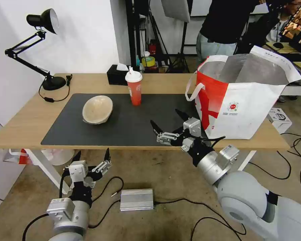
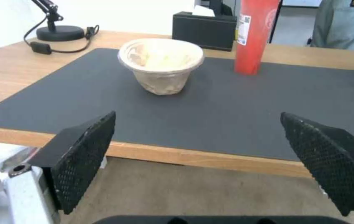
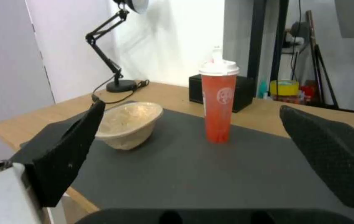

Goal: Pick up the trash from the table and place it into the takeout bag.

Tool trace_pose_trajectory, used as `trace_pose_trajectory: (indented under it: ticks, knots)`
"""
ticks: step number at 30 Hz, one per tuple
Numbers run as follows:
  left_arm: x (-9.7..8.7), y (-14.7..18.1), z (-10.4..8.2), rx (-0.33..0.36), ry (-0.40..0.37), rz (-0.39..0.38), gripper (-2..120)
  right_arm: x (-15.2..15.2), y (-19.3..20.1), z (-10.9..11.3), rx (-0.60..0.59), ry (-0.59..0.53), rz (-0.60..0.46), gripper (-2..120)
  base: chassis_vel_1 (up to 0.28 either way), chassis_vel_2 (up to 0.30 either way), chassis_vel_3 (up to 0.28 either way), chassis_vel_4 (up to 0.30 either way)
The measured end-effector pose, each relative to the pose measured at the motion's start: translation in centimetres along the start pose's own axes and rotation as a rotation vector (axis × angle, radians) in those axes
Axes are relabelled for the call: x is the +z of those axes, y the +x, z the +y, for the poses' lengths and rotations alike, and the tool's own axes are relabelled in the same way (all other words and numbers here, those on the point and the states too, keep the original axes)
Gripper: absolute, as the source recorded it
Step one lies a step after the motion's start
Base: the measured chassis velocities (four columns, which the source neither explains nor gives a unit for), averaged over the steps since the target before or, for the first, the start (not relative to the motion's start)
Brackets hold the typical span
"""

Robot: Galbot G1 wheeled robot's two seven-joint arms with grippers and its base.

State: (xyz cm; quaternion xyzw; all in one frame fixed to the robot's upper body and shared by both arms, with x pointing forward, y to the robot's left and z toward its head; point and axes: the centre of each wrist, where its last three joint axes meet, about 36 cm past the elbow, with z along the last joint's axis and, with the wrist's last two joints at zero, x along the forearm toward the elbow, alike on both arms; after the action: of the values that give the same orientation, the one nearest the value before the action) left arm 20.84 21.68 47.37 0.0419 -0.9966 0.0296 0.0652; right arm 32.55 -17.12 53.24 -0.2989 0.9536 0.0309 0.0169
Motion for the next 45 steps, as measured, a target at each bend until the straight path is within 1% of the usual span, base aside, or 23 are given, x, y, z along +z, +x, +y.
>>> trace_pose_trajectory:
  ticks: [21,45]
  knots:
    - [-0.1,0.2,0.0,0.001,-0.007,-0.012,98,-1.3,-3.9,-0.5,-0.018,0.038,-0.025,100,0.0,0.0,0.0,0.0]
    - [-0.1,0.3,0.0,0.009,-0.008,-0.017,98,-0.8,-6.2,-0.9,-0.004,0.038,-0.024,100,0.0,0.0,0.0,0.0]
